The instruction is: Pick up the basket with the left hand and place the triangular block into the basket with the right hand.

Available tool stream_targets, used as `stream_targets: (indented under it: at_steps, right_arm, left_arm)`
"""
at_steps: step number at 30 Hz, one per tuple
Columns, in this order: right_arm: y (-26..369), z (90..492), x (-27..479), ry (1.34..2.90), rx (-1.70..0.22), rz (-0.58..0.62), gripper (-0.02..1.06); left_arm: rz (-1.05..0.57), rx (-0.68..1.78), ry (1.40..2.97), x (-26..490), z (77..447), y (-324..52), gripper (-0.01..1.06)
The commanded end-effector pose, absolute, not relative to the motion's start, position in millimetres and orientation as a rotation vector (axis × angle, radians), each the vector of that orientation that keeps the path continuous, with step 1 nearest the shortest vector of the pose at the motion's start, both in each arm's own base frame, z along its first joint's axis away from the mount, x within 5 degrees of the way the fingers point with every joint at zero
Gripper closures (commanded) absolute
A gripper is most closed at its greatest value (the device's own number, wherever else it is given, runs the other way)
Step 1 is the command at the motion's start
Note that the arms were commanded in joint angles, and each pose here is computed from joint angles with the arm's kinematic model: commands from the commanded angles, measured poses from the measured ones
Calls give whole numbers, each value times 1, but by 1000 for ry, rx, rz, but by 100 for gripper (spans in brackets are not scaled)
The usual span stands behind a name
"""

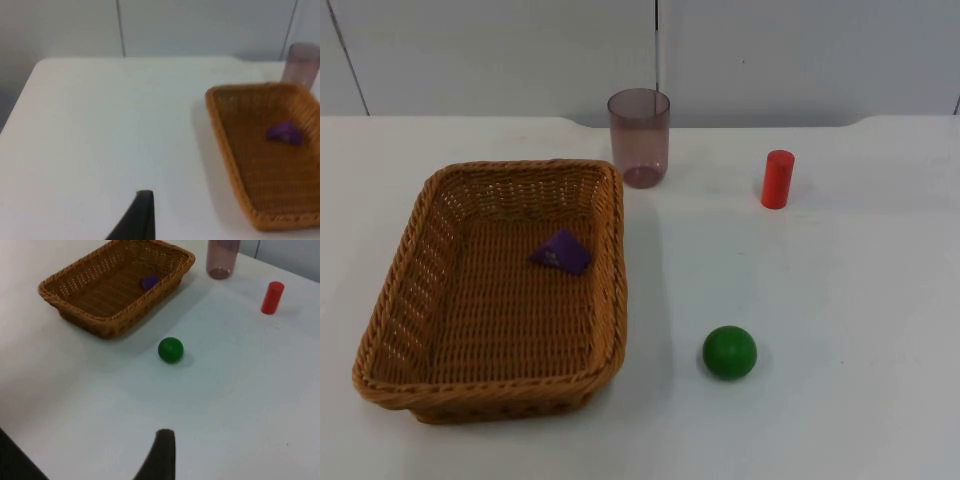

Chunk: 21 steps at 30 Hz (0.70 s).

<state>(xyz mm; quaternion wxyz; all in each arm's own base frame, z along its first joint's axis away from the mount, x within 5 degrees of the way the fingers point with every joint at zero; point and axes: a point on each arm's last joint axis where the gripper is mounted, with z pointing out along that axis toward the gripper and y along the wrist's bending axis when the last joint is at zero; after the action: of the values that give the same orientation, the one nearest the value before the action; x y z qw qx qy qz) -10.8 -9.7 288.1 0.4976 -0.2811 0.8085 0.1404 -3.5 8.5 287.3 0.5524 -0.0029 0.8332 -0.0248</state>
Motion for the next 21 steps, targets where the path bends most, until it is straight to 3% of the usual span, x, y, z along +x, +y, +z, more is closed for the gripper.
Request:
stream_targets:
  at_steps: [1,7,13,21]
  right_arm:
    - [-7,282,-8,1965,-666,348,27]
    - [-5,280,-5,1954,-663,351,27]
    - [-5,280,-5,1954,-663,351,27]
    - [-5,280,-5,1954,-663,351,27]
  left_arm:
    - [-18,-54,2009,-6,284,13,0]
    - [-34,-80,2062,-5,276,13,0]
    - [-83,111,2060,-5,275,2,0]
    - [-86,131,2061,-5,275,1,0]
